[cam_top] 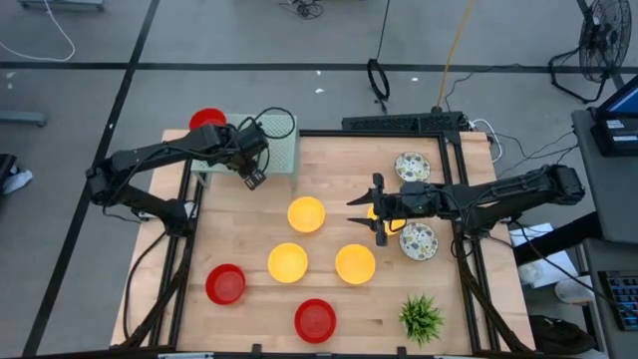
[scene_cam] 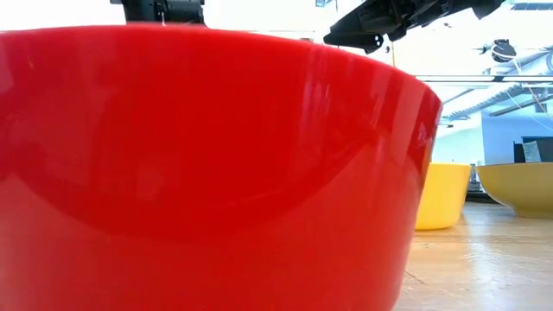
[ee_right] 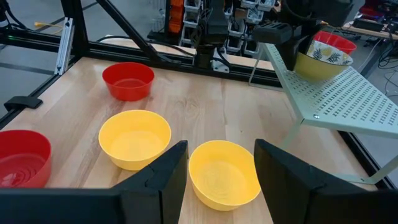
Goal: Pick & Place Mini bowls
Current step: Put the white patterned bowl on the shelf, then put the yellow bowl on the shelf
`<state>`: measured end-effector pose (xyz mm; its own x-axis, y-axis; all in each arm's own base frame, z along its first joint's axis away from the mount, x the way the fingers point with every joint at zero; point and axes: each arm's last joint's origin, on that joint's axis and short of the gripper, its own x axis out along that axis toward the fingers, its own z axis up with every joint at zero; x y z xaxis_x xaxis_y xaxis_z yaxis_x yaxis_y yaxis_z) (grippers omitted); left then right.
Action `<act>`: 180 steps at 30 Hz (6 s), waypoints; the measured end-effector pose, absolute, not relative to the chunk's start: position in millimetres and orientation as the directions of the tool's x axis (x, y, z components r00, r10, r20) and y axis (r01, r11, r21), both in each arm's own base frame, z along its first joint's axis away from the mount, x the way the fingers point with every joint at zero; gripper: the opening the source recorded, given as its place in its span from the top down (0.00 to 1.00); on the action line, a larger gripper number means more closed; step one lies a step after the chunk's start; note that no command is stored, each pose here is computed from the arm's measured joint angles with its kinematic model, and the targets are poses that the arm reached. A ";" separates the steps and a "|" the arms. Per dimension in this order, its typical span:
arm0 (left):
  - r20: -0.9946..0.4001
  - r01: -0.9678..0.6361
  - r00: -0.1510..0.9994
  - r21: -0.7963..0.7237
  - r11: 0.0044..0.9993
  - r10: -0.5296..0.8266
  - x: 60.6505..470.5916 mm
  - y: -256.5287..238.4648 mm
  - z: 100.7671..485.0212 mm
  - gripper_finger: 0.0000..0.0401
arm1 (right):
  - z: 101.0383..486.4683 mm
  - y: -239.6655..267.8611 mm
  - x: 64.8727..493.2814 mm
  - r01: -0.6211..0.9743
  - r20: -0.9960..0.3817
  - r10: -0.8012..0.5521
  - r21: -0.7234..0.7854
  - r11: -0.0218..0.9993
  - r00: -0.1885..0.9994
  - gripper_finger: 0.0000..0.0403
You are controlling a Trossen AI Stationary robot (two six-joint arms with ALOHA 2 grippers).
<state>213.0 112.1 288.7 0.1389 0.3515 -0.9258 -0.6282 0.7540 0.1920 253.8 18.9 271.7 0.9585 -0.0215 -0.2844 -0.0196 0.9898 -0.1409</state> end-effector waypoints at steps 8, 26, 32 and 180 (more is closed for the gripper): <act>-0.919 -0.650 0.156 0.180 0.739 0.361 211.8 111.6 313.7 0.65 | 271.7 18.9 253.8 -0.018 -0.284 -0.021 -0.135 0.991 0.958 0.58; -0.870 -0.417 0.484 -0.137 0.899 0.092 237.7 73.8 354.0 0.65 | 271.6 18.9 253.8 -0.013 -0.285 -0.021 -0.116 0.993 0.958 0.58; -0.821 -0.198 0.571 -0.101 0.975 0.031 258.0 40.2 356.0 0.65 | 271.6 18.9 253.8 -0.012 -0.285 -0.021 -0.115 0.993 0.958 0.58; -0.807 -0.215 0.418 0.357 0.909 0.416 270.9 171.2 306.1 0.97 | 224.2 17.4 236.8 0.015 -0.128 -0.019 -0.028 0.999 0.992 0.58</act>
